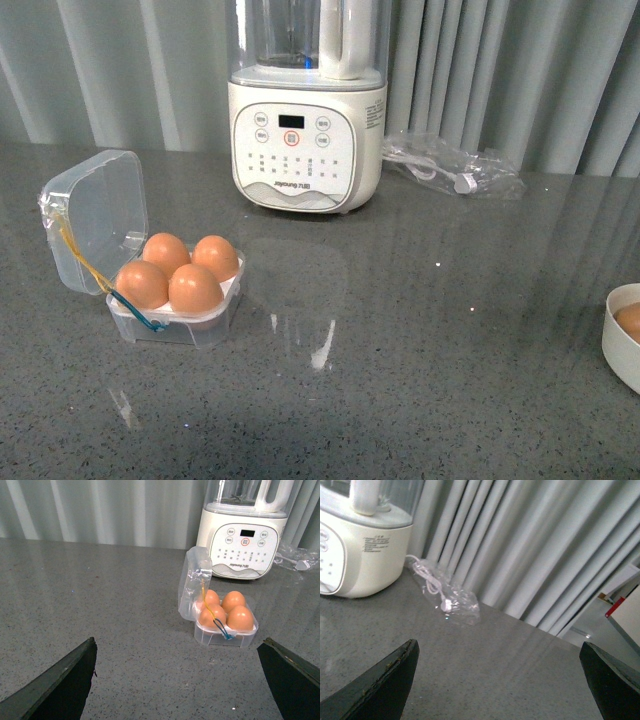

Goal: Put egg into box

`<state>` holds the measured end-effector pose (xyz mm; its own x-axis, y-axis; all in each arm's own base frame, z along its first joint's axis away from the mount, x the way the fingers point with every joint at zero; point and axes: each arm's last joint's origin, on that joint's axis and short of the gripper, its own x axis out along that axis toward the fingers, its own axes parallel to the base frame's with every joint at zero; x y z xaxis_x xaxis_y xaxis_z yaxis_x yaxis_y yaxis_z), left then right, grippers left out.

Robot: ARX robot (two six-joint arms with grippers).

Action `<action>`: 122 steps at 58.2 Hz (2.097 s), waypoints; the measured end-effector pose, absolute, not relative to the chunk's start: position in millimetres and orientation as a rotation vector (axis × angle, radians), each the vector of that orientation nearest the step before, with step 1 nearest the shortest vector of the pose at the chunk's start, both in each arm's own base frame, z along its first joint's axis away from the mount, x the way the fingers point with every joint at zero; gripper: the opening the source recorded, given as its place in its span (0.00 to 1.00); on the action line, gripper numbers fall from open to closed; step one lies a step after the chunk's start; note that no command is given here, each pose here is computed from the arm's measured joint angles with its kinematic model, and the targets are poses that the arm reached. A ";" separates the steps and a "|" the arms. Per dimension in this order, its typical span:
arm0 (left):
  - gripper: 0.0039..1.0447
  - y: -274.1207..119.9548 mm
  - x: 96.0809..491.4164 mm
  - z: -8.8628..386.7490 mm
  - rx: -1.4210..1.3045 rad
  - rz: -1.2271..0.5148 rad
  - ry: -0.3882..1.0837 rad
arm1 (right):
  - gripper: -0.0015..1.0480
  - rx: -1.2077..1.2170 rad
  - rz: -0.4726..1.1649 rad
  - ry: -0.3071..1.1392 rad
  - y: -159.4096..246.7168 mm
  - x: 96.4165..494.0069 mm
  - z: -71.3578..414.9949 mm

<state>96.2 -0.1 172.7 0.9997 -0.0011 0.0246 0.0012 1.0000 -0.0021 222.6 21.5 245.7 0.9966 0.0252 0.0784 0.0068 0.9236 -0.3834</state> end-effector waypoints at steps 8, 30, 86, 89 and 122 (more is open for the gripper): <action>0.94 -0.1 96.2 172.7 -0.002 -0.001 -0.025 | 0.74 -0.169 0.004 -0.011 15.8 195.3 247.1; 0.94 -0.1 96.1 172.7 -0.002 -0.001 -0.025 | 0.13 -0.017 -0.002 0.008 0.3 160.4 206.9; 0.94 -0.1 96.1 172.7 -0.002 -0.001 -0.025 | 0.03 -0.011 0.001 -0.002 0.2 118.5 167.4; 0.94 -0.1 96.1 172.7 -0.002 -0.001 -0.025 | 0.03 -0.010 0.000 -0.004 0.2 117.2 167.5; 0.94 -0.1 96.1 172.7 -0.002 -0.001 -0.025 | 0.03 -0.011 0.002 0.030 0.2 101.4 162.6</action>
<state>96.1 -0.1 172.7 0.9997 -0.0008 0.0250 0.0008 1.0000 -0.0021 101.4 0.2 162.6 0.9995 0.0023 -0.0303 -0.0026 0.9999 -0.0113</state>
